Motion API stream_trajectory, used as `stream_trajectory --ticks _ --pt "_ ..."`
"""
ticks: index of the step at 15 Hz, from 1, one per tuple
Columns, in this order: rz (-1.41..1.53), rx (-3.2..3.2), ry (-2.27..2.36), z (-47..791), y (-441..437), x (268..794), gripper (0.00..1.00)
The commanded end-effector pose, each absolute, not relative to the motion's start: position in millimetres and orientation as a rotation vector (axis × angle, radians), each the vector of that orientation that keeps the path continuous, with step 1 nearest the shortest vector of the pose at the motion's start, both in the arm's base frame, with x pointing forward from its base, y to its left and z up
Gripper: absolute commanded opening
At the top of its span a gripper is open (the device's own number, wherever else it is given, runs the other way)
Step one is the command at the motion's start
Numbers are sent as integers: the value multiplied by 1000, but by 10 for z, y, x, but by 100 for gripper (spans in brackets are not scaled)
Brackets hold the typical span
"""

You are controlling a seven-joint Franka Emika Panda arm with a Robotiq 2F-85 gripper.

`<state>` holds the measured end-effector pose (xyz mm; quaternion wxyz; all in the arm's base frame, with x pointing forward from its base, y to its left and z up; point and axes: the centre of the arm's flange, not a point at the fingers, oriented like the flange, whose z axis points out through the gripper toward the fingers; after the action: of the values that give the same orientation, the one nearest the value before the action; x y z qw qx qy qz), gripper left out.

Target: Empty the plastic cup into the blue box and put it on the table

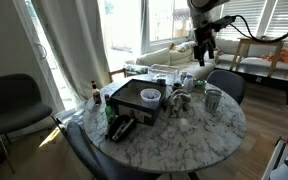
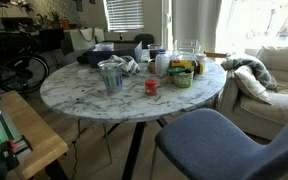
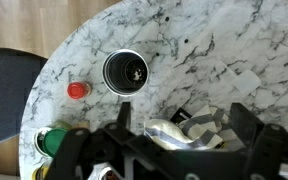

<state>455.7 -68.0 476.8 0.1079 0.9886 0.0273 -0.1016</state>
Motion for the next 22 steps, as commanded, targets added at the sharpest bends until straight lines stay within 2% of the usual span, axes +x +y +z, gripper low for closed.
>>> stream_trajectory --ticks 1,7,13,18,19,22 --pt "-324 2878 136 4841 -482 4680 100" --pt "-409 2853 386 4919 493 5019 100" --pt "-435 2805 637 4536 1301 5404 100" --pt "-380 2777 858 4175 1558 5732 100" --pt "-378 2797 769 4271 1508 5517 100" --pt "-390 2792 823 4145 1540 5640 100"
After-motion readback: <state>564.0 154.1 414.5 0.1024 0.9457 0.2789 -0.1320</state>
